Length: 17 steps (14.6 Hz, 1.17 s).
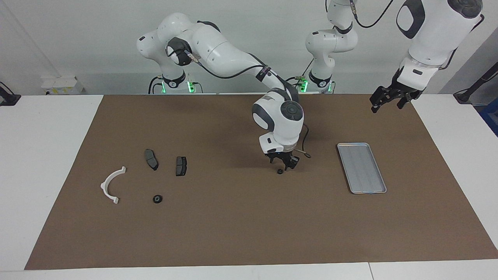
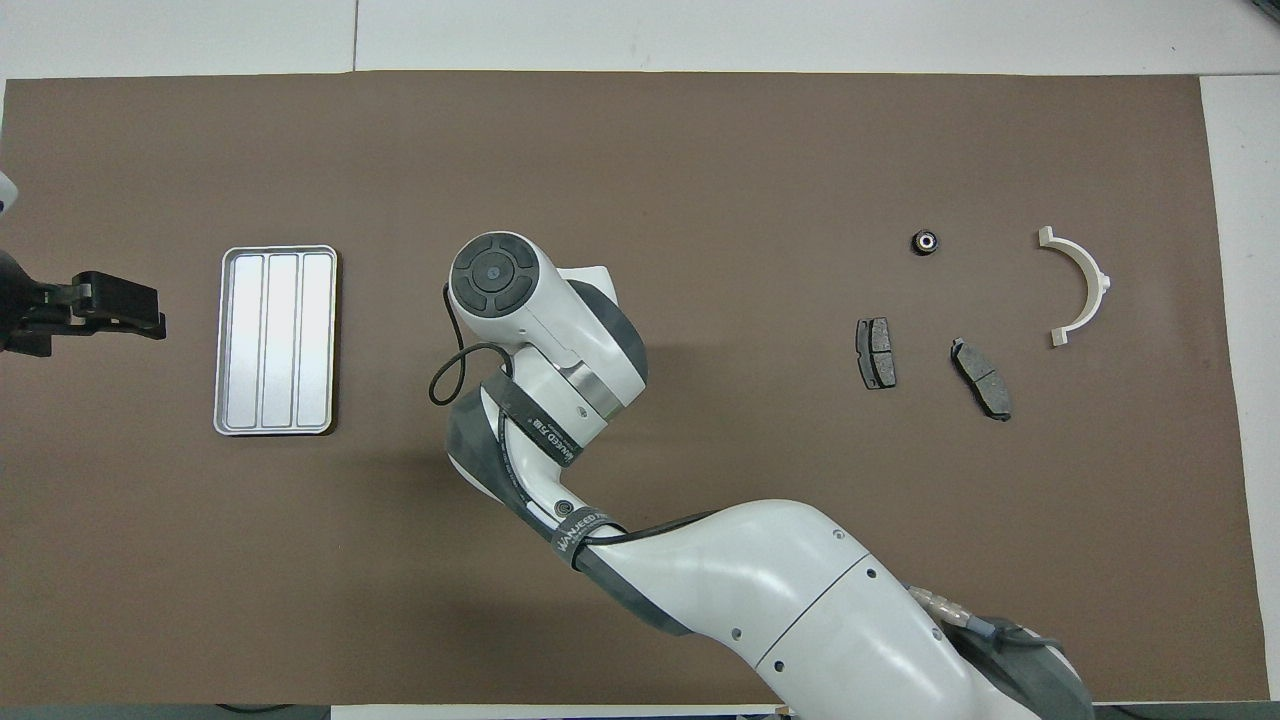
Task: Place bearing gear from tray to pile
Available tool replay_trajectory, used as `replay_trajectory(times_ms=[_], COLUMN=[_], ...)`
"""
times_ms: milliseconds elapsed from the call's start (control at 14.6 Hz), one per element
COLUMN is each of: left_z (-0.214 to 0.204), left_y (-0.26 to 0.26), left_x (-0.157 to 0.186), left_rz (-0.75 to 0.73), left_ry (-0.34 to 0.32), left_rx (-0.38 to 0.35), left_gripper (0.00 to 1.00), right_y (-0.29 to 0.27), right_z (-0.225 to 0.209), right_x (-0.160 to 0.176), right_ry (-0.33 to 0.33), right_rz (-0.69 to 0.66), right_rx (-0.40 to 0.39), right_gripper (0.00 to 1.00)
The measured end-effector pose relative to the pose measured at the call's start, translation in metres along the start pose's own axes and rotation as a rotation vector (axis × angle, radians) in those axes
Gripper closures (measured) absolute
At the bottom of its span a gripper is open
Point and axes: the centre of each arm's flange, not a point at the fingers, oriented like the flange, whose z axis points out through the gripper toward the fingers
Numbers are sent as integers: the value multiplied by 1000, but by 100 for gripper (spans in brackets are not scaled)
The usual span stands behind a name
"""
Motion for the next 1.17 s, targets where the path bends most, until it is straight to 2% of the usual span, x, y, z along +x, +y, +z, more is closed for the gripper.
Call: replay_trajectory(times_ms=[412, 480, 617, 686, 755, 960, 1166], left_z=[0, 0, 0, 0, 0, 0, 0], left_y=[0, 0, 0, 0, 0, 0, 0], left_x=[0, 0, 0, 0, 0, 0, 0], left_rz=[0, 0, 0, 0, 0, 0, 0], left_ry=[0, 0, 0, 0, 0, 0, 0], left_rx=[0, 0, 0, 0, 0, 0, 0], left_gripper=[0, 0, 0, 0, 0, 0, 0], right_y=[1, 0, 1, 0, 0, -2, -2], right_z=[6, 6, 7, 6, 5, 6, 5], right_x=[3, 3, 3, 4, 5, 11, 11], right_ry=[3, 3, 3, 5, 7, 14, 15], right_rz=[3, 3, 4, 5, 6, 12, 13], right_rx=[-5, -4, -4, 1, 9, 30, 34], right_gripper=[32, 39, 40, 48, 50, 48, 50])
